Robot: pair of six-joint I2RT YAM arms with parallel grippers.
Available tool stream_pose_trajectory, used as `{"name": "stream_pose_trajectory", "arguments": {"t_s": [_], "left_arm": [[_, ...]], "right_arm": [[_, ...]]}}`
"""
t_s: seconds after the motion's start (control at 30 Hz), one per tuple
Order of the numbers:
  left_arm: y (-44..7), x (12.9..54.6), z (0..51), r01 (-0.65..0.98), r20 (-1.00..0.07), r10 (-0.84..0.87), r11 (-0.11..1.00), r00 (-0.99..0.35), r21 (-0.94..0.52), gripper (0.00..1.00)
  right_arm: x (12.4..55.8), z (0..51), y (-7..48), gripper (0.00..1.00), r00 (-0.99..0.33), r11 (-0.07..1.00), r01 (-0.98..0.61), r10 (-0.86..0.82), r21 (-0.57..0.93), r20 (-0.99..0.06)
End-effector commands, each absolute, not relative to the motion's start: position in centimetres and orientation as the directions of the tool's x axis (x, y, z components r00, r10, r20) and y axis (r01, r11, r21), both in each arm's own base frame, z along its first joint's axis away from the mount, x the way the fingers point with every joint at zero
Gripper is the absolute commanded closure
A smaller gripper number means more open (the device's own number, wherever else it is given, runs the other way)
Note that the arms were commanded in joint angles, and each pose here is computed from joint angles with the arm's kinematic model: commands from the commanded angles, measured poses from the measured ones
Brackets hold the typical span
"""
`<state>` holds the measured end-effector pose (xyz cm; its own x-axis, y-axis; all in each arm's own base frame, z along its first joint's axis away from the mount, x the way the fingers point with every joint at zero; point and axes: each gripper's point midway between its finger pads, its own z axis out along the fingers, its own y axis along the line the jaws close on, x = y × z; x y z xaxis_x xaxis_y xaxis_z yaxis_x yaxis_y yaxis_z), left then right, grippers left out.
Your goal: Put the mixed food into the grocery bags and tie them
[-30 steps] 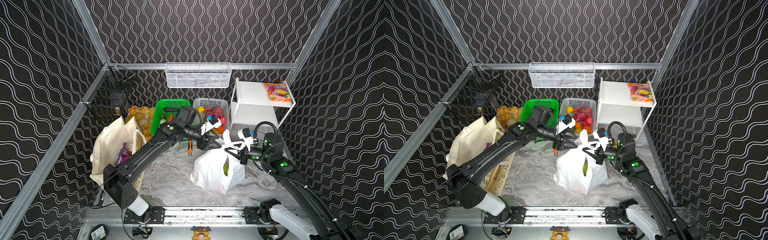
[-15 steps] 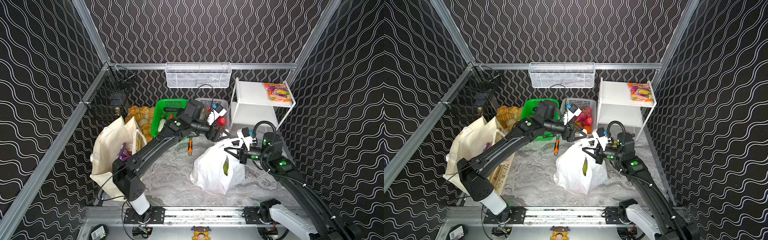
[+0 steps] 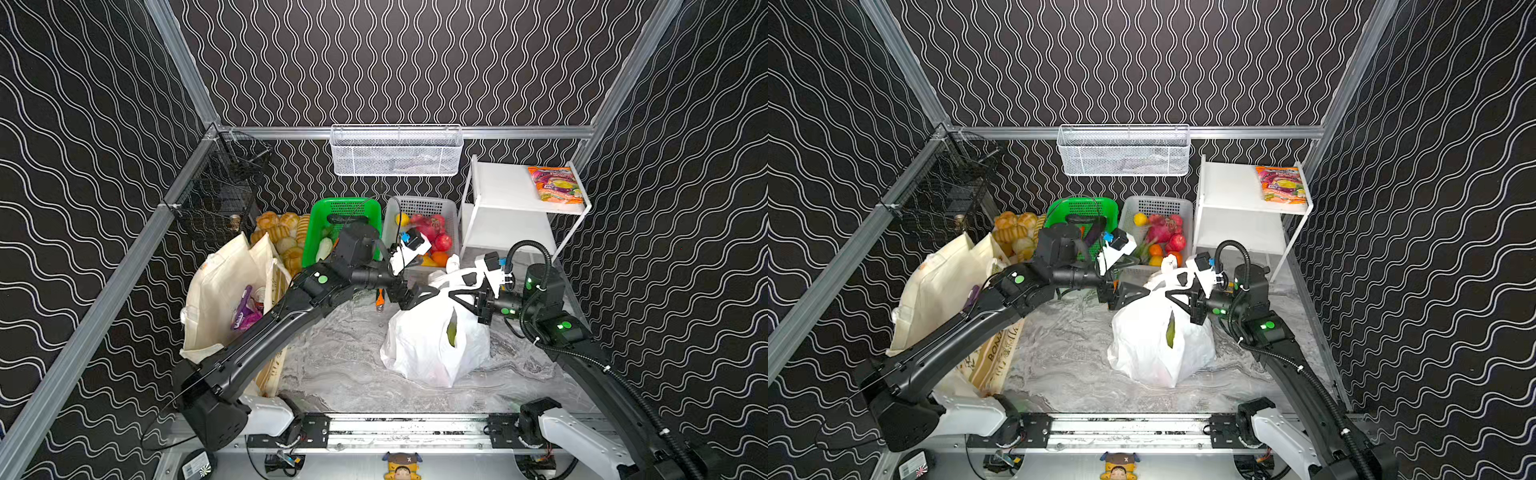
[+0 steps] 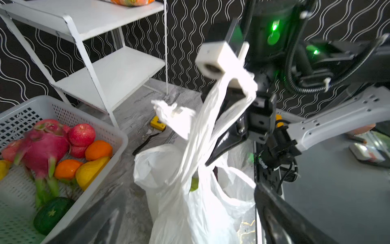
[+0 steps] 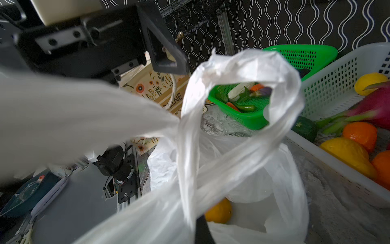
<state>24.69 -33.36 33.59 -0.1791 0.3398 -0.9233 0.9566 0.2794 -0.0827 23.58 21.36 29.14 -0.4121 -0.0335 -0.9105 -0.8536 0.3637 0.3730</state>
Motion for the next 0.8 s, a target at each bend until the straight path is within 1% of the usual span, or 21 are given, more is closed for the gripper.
{"name": "stream_pose_trajectory", "arguments": {"t_s": [0.0, 0.07, 0.13, 0.3, 0.37, 0.4, 0.5, 0.57, 0.6, 0.63, 0.7, 0.77], "left_arm": [[-33.4, 24.3, 31.7, 0.972, -0.915, 0.382, 0.234, -0.128, -0.038, 0.01], [-34.0, 23.8, 30.7, 0.976, -0.912, 0.387, 0.21, -0.139, -0.059, 0.02], [-34.3, 23.8, 30.0, 0.975, -0.905, 0.402, 0.215, -0.14, -0.055, 0.04], [-35.4, 23.8, 28.8, 0.976, -0.885, 0.445, 0.214, -0.133, -0.039, 0.27], [-35.9, 23.9, 28.1, 0.974, -0.863, 0.484, 0.223, -0.145, -0.039, 0.38], [-36.1, 24.2, 27.8, 0.971, -0.853, 0.499, 0.238, -0.156, -0.038, 0.45], [-36.6, 24.7, 26.9, 0.964, -0.82, 0.545, 0.266, -0.172, -0.026, 0.7], [-36.9, 24.7, 26.5, 0.967, -0.809, 0.564, 0.252, -0.165, -0.022, 0.89], [-37.1, 24.6, 26.4, 0.972, -0.808, 0.568, 0.235, -0.156, -0.022, 0.97], [-37.2, 24.4, 26.5, 0.976, -0.809, 0.57, 0.217, -0.143, -0.019, 1.0], [-37.4, 24.0, 26.4, 0.986, -0.802, 0.587, 0.169, -0.112, -0.014, 1.0], [-37.7, 22.8, 26.6, 0.996, -0.797, 0.6, 0.085, -0.072, -0.025, 1.0]], "right_arm": [[23.7, 30.2, 21.5, 0.94, -0.384, 0.35, -0.867, -0.014, 0.356, -0.923], [23.7, 30.3, 21.5, 0.94, -0.383, 0.351, -0.867, -0.012, 0.355, -0.924], [23.7, 30.2, 21.5, 0.94, -0.386, 0.353, -0.865, -0.012, 0.357, -0.923], [23.7, 30.4, 21.5, 0.93, -0.396, 0.349, -0.861, -0.004, 0.37, -0.918], [23.7, 30.6, 21.5, 0.93, -0.396, 0.351, -0.86, -0.004, 0.37, -0.918], [23.7, 30.6, 21.5, 0.93, -0.399, 0.353, -0.858, -0.004, 0.372, -0.917], [23.5, 30.7, 21.4, 0.91, -0.396, 0.353, -0.86, -0.008, 0.368, -0.918], [23.3, 30.5, 21.4, 0.9, -0.397, 0.352, -0.861, -0.015, 0.367, -0.918], [23.2, 30.4, 21.4, 0.88, -0.397, 0.351, -0.863, -0.023, 0.364, -0.918], [23.1, 30.2, 21.3, 0.86, -0.398, 0.352, -0.863, -0.032, 0.362, -0.917], [22.9, 29.9, 21.2, 0.8, -0.394, 0.353, -0.866, -0.05, 0.353, -0.918], [22.7, 29.8, 21.1, 0.74, -0.388, 0.357, -0.869, -0.06, 0.343, -0.92]]}}
